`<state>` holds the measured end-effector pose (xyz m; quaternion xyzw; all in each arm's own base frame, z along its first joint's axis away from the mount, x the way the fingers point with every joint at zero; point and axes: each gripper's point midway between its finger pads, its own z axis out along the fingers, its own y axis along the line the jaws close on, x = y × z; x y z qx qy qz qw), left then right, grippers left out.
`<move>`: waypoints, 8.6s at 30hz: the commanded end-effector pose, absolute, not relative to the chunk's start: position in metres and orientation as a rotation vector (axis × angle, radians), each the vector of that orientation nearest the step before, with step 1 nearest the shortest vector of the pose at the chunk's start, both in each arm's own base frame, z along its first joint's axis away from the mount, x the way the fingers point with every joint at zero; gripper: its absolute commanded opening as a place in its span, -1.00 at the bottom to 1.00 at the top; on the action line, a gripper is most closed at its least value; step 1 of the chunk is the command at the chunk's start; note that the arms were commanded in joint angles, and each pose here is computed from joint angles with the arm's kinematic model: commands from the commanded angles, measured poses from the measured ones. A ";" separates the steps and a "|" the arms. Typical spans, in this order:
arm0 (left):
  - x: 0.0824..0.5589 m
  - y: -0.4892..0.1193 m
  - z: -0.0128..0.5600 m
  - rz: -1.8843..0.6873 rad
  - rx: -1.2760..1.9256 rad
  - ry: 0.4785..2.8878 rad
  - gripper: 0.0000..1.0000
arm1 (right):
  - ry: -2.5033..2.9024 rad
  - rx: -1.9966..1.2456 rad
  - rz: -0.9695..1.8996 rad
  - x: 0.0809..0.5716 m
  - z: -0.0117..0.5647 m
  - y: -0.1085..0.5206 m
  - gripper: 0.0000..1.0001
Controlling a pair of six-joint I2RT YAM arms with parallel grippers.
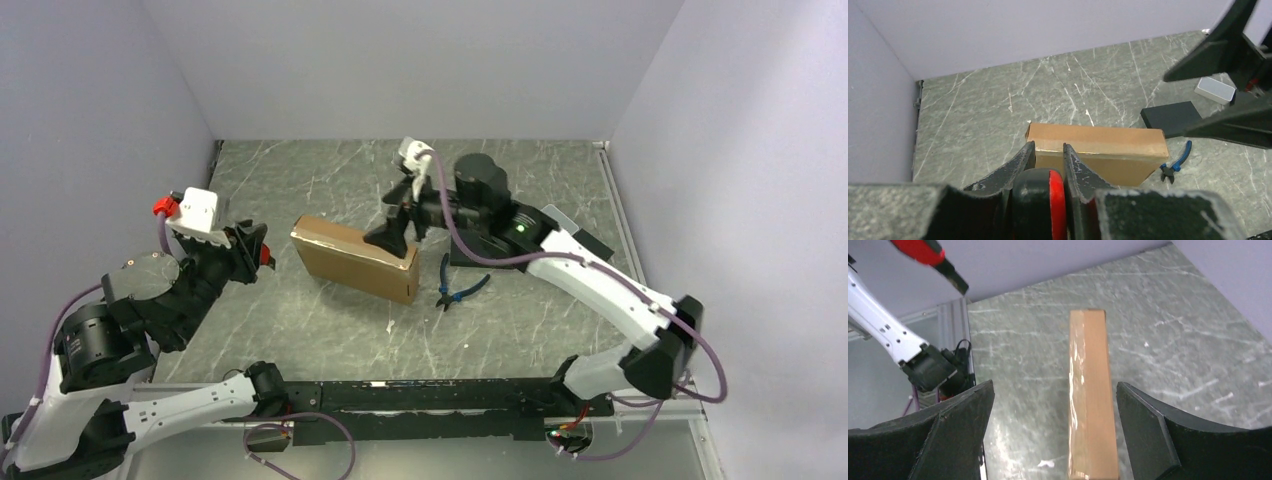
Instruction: Unpack the express box
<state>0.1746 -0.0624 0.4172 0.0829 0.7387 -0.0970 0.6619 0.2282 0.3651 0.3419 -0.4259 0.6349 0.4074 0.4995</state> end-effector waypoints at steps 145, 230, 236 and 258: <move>0.290 -0.138 0.328 -0.295 0.107 1.756 -1.00 | 1.923 -1.235 0.927 0.217 0.167 0.372 0.04; 0.236 -0.130 0.267 -0.432 0.193 1.892 -1.00 | 1.941 -1.022 0.766 0.235 0.161 0.383 0.20; 0.232 -0.128 0.255 -0.432 0.187 1.926 -1.00 | 1.943 -0.997 0.771 0.236 0.160 0.384 0.19; 0.214 -0.113 0.227 -0.452 0.098 1.905 -1.00 | 1.973 -0.890 0.775 0.243 0.159 0.386 0.19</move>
